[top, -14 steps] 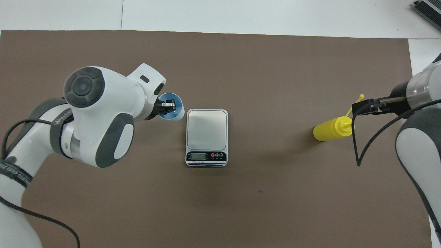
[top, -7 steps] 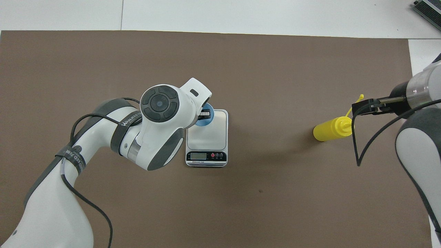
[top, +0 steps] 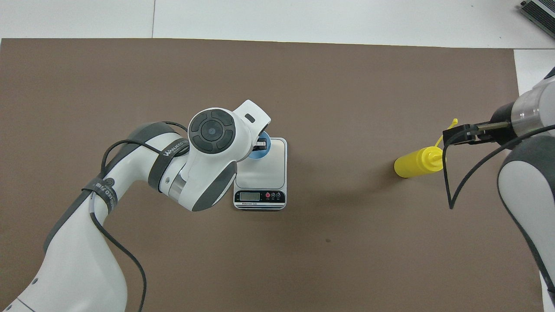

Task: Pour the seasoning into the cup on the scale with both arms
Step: 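Carry the blue cup with the left gripper onto the scale, then release the blue cup on the scale and withdraw the left gripper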

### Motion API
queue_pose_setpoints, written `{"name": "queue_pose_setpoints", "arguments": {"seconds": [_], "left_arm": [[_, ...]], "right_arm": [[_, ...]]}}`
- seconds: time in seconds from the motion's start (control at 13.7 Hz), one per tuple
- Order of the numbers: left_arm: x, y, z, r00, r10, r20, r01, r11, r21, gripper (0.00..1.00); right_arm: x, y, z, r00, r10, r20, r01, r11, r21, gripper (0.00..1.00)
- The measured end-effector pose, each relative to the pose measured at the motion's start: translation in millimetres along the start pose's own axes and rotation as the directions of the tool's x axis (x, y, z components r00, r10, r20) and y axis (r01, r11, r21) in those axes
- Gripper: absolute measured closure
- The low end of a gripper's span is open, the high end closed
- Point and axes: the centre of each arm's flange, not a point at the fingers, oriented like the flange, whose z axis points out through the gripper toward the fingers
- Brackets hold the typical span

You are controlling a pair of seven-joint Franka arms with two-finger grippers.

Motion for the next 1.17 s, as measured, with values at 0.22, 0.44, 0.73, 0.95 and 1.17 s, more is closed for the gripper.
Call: {"name": "queue_pose_setpoints", "arguments": {"seconds": [0.22, 0.44, 0.73, 0.95, 1.17], "left_arm": [[-3.7, 4.9, 3.6, 1.000, -0.003, -0.006, 0.003, 1.000, -0.007, 0.96], [-4.5, 4.7, 5.1, 1.000, -0.002, -0.004, 0.002, 1.000, -0.005, 0.96], [-6.2, 4.5, 7.4, 1.000, -0.001, 0.000, 0.001, 1.000, -0.002, 0.96], [-9.1, 5.7, 9.9, 1.000, 0.003, 0.005, -0.003, 1.000, 0.000, 0.96], [-11.1, 8.6, 9.8, 1.000, 0.008, 0.005, -0.008, 1.000, 0.000, 0.69]], "right_arm": [[0.0, 0.0, 0.0, 1.000, 0.000, 0.000, 0.000, 1.000, 0.000, 0.00], [0.0, 0.0, 0.0, 1.000, 0.000, 0.000, 0.000, 1.000, 0.000, 0.00], [0.0, 0.0, 0.0, 1.000, 0.000, 0.000, 0.000, 1.000, 0.000, 0.00], [0.0, 0.0, 0.0, 1.000, 0.000, 0.000, 0.000, 1.000, 0.000, 0.00], [0.0, 0.0, 0.0, 1.000, 0.000, 0.000, 0.000, 1.000, 0.000, 0.00]]}}
